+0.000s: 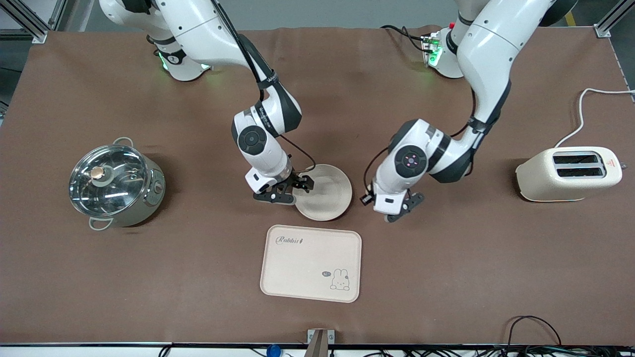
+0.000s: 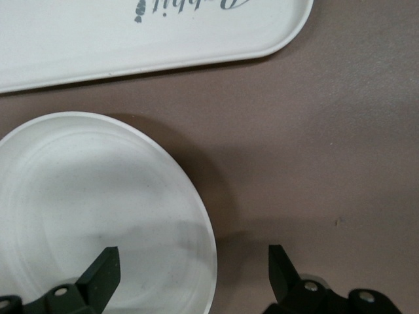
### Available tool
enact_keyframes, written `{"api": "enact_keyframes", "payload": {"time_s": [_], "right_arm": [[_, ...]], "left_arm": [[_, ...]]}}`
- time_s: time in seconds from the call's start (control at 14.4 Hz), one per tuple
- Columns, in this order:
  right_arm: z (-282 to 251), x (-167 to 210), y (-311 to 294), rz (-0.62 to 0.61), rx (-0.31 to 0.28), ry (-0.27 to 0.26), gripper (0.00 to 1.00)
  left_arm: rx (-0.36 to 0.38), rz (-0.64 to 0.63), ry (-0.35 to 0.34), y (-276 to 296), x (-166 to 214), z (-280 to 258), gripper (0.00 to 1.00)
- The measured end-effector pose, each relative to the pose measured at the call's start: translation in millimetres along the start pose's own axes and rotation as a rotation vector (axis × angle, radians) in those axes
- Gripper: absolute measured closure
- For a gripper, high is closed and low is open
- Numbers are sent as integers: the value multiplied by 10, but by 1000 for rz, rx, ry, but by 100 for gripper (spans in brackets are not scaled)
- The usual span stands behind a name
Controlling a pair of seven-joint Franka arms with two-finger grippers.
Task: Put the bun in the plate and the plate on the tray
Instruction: 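Carry the bun over the plate while the right gripper grips the plate rim, then lower the bun onto the plate and open the left gripper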
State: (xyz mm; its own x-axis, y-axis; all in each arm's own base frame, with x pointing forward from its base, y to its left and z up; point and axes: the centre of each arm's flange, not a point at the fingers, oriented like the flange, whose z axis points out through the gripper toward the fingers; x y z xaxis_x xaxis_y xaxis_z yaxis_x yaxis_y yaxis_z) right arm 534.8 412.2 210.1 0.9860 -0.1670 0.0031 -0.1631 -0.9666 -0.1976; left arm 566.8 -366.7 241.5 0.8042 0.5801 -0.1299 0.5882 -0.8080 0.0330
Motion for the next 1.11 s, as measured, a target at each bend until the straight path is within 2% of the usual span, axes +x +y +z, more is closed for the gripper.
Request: {"api": "enact_keyframes", "payload": {"time_s": [0.21,0.55,0.69,0.97,1.04,1.11], "right_arm": [[-2,10,10,2,-1,1,0],[-1,10,11,2,-1,1,0],[-1,10,11,2,-1,1,0],[1,9,12,2,-2,1,1],[8,7,17,2,-3,0,4],[25,4,25,2,-5,-2,4]], "left_arm": [[-69,-44,-50,264,-341,55,73],[-116,-89,-70,459,-675,400,70],[-119,-96,-73,465,-647,445,56],[-140,-102,-66,516,-593,356,19],[-149,-102,-64,542,-578,310,7],[-157,-104,-60,565,-556,257,0]]}}
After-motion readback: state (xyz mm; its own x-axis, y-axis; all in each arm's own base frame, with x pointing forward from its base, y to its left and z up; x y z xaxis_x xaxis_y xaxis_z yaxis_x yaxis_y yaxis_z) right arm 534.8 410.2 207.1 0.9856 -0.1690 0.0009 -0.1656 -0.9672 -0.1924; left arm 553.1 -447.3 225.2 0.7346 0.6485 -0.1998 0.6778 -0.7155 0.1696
